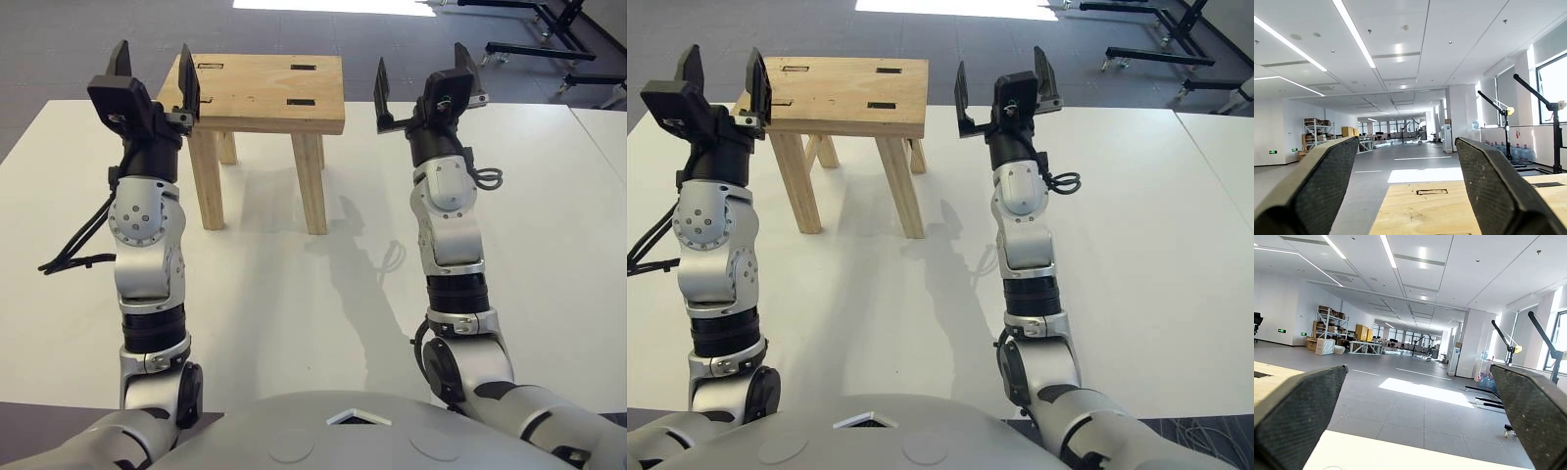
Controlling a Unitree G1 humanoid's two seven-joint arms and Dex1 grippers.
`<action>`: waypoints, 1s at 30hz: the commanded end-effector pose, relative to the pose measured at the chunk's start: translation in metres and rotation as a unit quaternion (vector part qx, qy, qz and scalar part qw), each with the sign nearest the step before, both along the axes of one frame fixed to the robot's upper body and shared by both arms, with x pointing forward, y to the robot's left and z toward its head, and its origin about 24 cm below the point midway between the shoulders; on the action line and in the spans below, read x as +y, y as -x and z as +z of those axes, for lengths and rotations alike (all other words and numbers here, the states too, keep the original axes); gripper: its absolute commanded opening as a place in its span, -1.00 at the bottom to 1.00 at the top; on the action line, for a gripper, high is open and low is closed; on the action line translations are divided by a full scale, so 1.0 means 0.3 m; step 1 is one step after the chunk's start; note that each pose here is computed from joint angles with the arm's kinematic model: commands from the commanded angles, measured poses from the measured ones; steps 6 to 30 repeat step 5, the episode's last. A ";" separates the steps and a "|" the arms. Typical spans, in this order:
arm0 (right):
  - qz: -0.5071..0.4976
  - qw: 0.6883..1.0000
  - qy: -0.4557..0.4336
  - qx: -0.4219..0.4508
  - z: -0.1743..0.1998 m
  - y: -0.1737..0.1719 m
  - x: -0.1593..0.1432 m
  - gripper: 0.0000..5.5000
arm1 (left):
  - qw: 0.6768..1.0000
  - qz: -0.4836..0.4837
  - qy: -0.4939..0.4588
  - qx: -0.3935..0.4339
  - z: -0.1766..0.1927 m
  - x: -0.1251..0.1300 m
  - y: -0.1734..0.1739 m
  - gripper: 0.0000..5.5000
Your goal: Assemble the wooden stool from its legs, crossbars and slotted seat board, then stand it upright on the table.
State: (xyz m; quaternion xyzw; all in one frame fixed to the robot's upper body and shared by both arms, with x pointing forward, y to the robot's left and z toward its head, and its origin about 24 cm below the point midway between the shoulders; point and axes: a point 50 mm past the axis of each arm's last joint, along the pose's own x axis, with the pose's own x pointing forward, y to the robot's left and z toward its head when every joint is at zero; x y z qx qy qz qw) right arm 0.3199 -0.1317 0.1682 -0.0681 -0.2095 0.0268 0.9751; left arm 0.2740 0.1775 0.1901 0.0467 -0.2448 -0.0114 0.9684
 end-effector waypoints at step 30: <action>-0.004 0.999 -0.027 -0.044 0.043 -0.001 -0.012 0.95 | 0.999 -0.017 -0.027 -0.030 0.021 -0.009 0.020 0.31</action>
